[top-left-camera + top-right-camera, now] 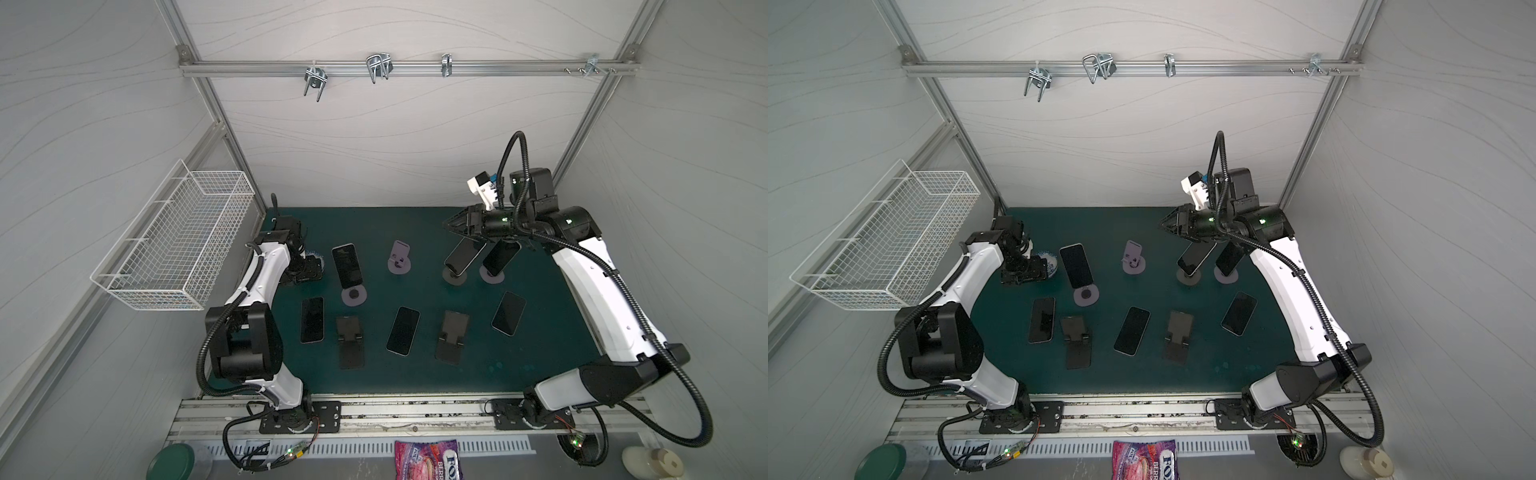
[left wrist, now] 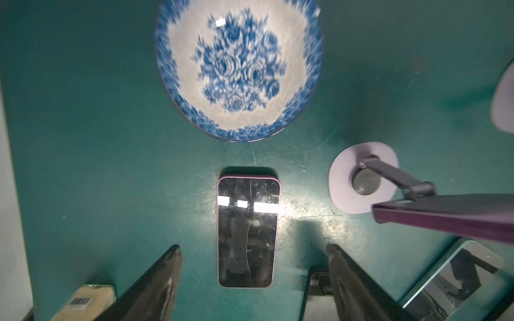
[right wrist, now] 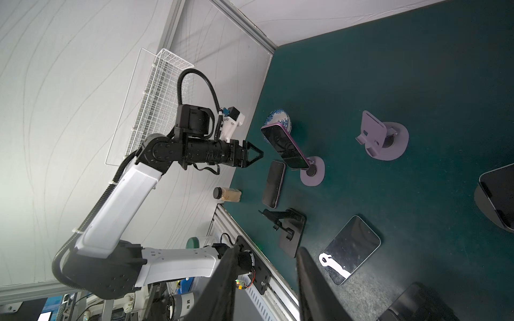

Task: Remove the phone from the phone stand
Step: Place the phone at the middle-left of the table.

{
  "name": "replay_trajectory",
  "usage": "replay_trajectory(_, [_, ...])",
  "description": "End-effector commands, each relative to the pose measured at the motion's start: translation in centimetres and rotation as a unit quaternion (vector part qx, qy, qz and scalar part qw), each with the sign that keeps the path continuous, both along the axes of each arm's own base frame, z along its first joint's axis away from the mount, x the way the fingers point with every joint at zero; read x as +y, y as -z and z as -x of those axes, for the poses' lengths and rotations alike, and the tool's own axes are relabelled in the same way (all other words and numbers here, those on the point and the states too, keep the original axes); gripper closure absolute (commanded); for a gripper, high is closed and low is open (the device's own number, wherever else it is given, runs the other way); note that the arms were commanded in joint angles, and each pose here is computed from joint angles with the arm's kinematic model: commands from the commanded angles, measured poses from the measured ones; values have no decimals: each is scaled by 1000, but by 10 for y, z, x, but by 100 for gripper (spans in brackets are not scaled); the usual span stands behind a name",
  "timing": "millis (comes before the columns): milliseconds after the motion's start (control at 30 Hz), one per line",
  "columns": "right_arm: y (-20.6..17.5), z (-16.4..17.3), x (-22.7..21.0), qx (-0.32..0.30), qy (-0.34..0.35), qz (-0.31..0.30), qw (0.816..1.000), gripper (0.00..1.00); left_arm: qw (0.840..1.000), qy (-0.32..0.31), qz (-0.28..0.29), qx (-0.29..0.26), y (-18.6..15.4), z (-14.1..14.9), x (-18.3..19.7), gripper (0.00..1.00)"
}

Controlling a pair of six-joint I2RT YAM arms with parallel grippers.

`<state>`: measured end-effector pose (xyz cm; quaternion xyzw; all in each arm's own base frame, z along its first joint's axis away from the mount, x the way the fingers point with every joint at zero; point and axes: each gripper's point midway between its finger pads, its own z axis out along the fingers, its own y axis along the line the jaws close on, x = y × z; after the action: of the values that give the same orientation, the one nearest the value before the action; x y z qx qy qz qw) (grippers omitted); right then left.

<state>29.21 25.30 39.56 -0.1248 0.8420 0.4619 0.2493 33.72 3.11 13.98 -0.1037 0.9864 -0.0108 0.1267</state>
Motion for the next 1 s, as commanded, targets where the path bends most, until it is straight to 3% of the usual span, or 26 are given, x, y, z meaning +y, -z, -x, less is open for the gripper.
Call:
replay_trajectory(0, [4,-2,1,10,-1,4,1000,63,1000,-4,11,-28,-22,-2,-3,17])
replay_trajectory(533, [17,-1,-5,22,26,64,997,61,992,3,-6,-123,-88,1,-10,17])
replay_trajectory(767, [43,-7,-36,46,93,143,984,55,987,44,-13,-154,-118,-5,-43,17])
replay_trajectory(967, [58,-18,-56,53,139,177,973,50,975,99,-10,-199,-151,-7,-94,17])
